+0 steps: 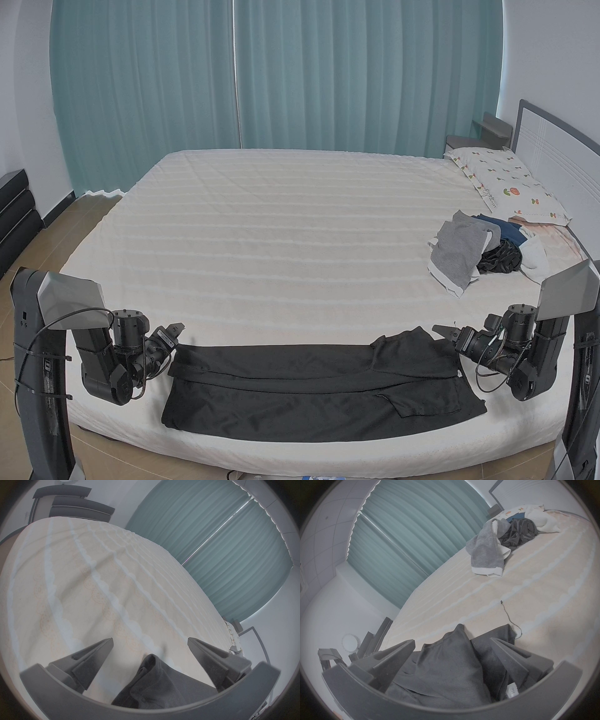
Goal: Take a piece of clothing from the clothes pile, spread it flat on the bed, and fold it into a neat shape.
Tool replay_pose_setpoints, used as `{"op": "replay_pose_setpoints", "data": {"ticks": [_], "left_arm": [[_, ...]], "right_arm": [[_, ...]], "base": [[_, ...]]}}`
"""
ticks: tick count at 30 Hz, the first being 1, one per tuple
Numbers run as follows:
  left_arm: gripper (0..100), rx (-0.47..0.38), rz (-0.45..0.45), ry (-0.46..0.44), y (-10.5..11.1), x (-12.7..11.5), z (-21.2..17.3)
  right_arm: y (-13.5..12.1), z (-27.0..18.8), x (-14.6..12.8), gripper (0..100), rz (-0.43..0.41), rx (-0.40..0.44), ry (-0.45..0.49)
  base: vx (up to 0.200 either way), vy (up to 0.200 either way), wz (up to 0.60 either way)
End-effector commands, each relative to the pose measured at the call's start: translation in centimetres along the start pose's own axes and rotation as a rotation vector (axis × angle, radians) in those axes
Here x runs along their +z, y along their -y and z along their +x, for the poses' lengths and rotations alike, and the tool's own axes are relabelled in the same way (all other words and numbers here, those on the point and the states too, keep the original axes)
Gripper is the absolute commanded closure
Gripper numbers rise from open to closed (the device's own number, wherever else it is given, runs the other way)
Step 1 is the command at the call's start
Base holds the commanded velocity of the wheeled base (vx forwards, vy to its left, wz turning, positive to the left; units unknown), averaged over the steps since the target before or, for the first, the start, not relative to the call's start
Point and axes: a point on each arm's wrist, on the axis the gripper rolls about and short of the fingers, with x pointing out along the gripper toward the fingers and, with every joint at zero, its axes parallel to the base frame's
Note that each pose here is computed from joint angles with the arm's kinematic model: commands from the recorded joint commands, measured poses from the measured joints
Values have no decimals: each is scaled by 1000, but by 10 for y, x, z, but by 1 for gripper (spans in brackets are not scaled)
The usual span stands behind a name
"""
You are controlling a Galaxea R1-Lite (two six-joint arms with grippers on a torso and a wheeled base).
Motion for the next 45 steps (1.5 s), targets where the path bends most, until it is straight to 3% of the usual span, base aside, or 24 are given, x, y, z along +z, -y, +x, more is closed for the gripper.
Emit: {"op": "replay_pose_setpoints", "data": {"ticks": [1, 11, 30, 44, 45], "left_arm": [[0, 1, -1, 1, 0, 0, 0], [0, 3, 0, -5, 0, -1, -1], [0, 5, 6, -8, -1, -2, -2], [0, 7, 8, -8, -1, -3, -2], [0, 7, 8, -8, -1, -3, -2]], "right_arm": [[6, 6, -11, 0, -19, -7, -31], [0, 36, -22, 0, -67, 41, -73], [8, 21, -9, 0, -45, -7, -42], [14, 22, -25, 0, -50, -38, -116], [14, 21, -25, 100, -49, -40, -121]], "base": [[0, 0, 0], [0, 0, 0], [0, 0, 0], [0, 0, 0], [0, 0, 0]]}}
